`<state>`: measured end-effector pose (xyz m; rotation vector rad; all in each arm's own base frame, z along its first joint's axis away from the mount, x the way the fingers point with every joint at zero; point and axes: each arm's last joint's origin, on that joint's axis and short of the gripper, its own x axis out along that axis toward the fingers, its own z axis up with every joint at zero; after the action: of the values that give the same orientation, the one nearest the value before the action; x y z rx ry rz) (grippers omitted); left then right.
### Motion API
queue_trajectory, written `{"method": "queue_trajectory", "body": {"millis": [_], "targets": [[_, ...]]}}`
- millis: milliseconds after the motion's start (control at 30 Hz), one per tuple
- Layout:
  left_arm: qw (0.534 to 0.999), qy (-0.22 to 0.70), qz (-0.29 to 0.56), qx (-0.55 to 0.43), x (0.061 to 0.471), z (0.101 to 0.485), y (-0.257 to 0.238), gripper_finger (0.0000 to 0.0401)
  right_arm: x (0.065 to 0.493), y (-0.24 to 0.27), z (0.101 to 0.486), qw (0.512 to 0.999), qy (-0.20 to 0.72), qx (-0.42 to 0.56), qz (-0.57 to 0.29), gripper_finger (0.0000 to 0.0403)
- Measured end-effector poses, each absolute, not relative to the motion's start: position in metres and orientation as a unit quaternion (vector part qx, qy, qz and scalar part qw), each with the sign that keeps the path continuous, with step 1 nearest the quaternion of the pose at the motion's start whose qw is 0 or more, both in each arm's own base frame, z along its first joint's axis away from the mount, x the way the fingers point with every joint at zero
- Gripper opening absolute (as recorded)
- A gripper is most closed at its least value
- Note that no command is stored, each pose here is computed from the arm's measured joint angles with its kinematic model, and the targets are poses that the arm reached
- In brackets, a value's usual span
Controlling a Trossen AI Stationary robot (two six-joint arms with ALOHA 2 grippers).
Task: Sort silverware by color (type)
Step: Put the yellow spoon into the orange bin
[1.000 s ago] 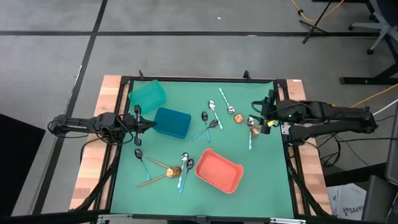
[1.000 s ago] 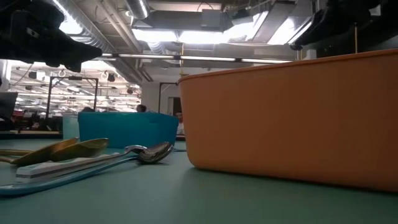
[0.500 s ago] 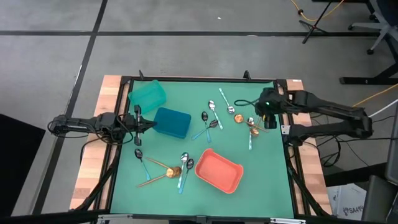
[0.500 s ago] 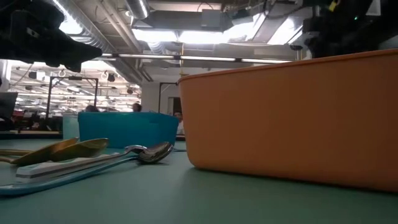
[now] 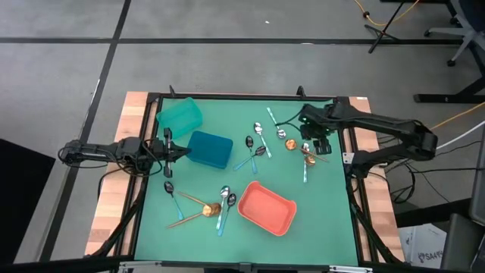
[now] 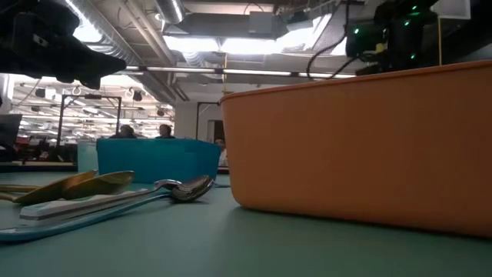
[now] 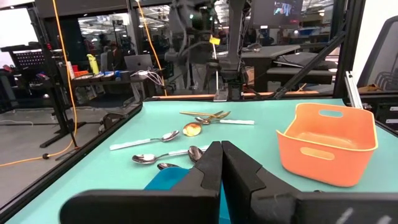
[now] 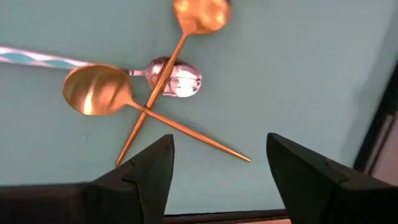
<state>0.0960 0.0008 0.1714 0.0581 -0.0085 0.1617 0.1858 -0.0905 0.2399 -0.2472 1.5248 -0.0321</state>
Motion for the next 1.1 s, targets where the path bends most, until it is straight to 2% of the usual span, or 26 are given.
{"method": "queue_trajectory", "body": {"millis": [400, 1100], "targets": [[0.996, -0.004, 0.081, 0.029, 0.096, 0.171, 0.001, 0.0, 0.206, -0.098, 0.196, 0.644, 0.761, -0.062, 0.051, 0.0243], [0.996, -0.004, 0.081, 0.029, 0.096, 0.171, 0.001, 0.0, 0.221, -0.107, 0.147, 0.563, 0.822, -0.043, 0.068, 0.0243]]}}
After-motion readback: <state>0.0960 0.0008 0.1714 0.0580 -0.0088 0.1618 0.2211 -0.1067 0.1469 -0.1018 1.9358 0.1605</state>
